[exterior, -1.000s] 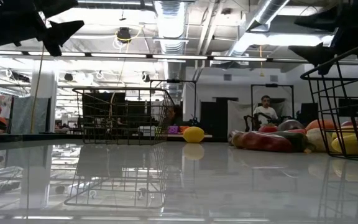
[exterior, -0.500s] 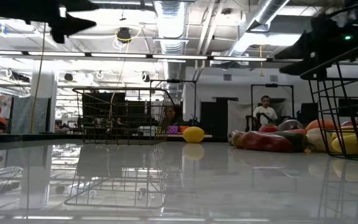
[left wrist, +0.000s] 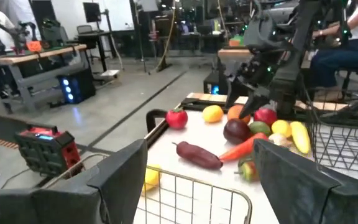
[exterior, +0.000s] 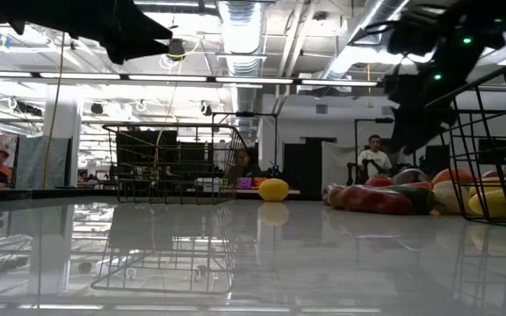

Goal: Sort produce into baskets
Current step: Put the apple into the left wire basket

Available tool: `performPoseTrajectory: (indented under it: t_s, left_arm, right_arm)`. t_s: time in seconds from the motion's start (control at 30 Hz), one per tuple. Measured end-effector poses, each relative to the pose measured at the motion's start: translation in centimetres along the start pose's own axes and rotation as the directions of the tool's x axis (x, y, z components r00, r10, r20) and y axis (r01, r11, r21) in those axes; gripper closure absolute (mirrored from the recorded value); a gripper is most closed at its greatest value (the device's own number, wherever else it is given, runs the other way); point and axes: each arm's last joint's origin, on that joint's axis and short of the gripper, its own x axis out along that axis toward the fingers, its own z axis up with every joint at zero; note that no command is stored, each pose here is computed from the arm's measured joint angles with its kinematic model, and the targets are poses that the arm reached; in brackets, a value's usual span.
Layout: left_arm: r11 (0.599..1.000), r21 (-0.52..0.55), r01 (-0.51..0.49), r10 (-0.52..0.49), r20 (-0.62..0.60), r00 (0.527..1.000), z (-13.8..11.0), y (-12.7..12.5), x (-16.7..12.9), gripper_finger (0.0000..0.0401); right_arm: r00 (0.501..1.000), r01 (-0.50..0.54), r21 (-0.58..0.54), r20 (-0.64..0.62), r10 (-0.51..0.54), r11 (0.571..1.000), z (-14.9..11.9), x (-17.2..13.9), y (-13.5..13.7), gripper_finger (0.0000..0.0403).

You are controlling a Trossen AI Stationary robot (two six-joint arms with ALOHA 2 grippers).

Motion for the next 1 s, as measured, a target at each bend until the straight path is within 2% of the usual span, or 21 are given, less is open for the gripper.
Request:
performPoseTrajectory:
  t_s: [0.17,0.3,0.5,0.77,1.0]
  left_arm:
    - [1.000,-0.006,0.015,-0.015,0.038,0.999,0.5,0.1,-0.7,0.0122]
    - [0.999,-0.007,0.044,-0.044,0.045,0.998,0.6,0.0,-0.8,0.0122]
    - [0.999,-0.007,0.051,-0.050,0.031,0.998,0.4,0.0,-0.7,0.0122]
    - [0.999,-0.002,0.042,-0.042,0.012,0.999,-0.1,-0.1,-0.3,0.0122]
    - [1.000,0.008,0.026,-0.026,-0.025,0.999,-0.6,-0.2,0.4,0.0122]
  right_arm:
    - [0.994,0.003,-0.046,-0.107,-0.008,0.999,1.5,0.3,0.8,0.0026]
    - [0.979,0.015,-0.049,-0.204,-0.025,0.999,1.2,1.6,1.2,0.0006]
    - [0.962,0.092,-0.078,-0.250,-0.109,0.993,1.0,3.3,1.4,0.0009]
    - [0.932,0.124,-0.112,-0.329,-0.154,0.986,0.5,5.5,1.4,0.0016]
    - [0.918,0.114,-0.114,-0.367,-0.148,0.987,0.4,6.1,1.3,0.0051]
